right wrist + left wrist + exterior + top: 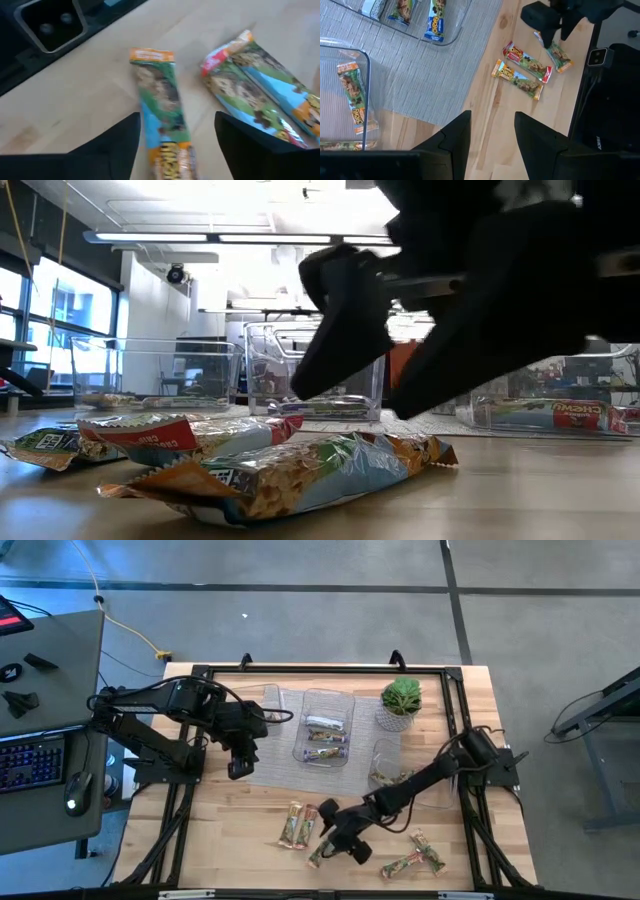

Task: Pick and place Granola Bars by type
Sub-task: Put the yellow granola bar into the left transparent bin

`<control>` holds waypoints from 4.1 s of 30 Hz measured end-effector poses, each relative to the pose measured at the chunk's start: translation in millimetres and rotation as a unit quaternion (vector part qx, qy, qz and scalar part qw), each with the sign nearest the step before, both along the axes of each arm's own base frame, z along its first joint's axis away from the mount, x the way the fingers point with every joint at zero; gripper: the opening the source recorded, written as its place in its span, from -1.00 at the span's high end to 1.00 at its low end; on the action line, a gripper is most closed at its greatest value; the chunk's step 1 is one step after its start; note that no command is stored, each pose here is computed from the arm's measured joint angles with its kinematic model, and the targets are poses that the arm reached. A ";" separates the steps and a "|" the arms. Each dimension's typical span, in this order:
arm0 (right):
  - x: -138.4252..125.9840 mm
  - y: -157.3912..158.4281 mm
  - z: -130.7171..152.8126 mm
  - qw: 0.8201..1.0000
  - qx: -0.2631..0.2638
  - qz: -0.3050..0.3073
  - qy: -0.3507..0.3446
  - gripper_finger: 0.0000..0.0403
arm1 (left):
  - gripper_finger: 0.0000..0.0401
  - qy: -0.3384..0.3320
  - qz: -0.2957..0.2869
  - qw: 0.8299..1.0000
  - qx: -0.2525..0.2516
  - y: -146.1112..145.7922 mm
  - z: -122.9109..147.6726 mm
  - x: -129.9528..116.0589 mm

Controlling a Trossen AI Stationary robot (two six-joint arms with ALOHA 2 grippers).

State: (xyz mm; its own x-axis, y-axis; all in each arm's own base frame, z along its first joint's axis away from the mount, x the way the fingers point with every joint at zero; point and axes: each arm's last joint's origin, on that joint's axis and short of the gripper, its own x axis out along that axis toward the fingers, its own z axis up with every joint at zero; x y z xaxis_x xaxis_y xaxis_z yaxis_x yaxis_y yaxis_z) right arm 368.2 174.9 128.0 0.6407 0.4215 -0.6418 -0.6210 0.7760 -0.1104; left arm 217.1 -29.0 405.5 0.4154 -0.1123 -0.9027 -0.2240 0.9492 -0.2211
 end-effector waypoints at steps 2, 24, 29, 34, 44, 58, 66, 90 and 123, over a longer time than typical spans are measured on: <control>2.2 -4.0 -1.4 1.000 0.003 0.000 0.002 -0.25 | 0.27 0.000 0.004 1.000 -0.002 0.0 0.0 0.0; -28.3 -27.6 -44.5 0.998 0.050 -0.016 -0.028 -0.30 | 0.27 -0.001 -0.007 1.000 0.004 -0.1 -0.2 0.1; -15.4 -18.5 -56.9 0.996 0.074 0.021 -0.051 -0.30 | 0.27 -0.001 -0.007 1.000 0.004 0.0 -0.1 0.2; -6.9 -16.3 -66.1 0.995 0.082 0.039 -0.036 -0.30 | 0.27 -0.001 -0.007 1.000 0.003 0.0 -0.1 0.2; -3.5 -21.7 -52.4 0.993 0.107 0.028 -0.029 -0.16 | 0.27 -0.001 -0.008 1.000 0.003 -0.1 -0.2 0.1; -2.0 -26.3 -47.8 0.994 0.105 0.019 -0.032 0.30 | 0.27 0.000 -0.007 1.000 0.003 0.0 -0.2 0.0; -3.2 -26.7 -37.7 0.994 0.106 0.020 -0.032 0.42 | 0.27 0.001 -0.007 1.000 0.004 0.0 -0.3 -0.2; 18.3 -189.2 128.5 0.869 0.032 -0.328 -0.370 0.43 | 0.27 -0.089 0.045 0.991 0.092 12.6 27.8 -48.7; 174.1 -282.4 80.0 0.910 -0.091 -0.403 -0.036 0.43 | 0.27 -0.153 0.099 0.972 0.148 23.6 44.9 -99.0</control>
State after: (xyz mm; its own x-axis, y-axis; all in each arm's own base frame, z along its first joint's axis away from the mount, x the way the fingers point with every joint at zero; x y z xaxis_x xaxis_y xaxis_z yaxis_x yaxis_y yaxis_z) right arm 542.3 -107.5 208.0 0.7378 -0.3125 -0.5983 0.1553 0.9412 -0.3001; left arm 118.0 -5.4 450.5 0.6564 0.2425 -0.7144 -0.3747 0.9266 -0.0298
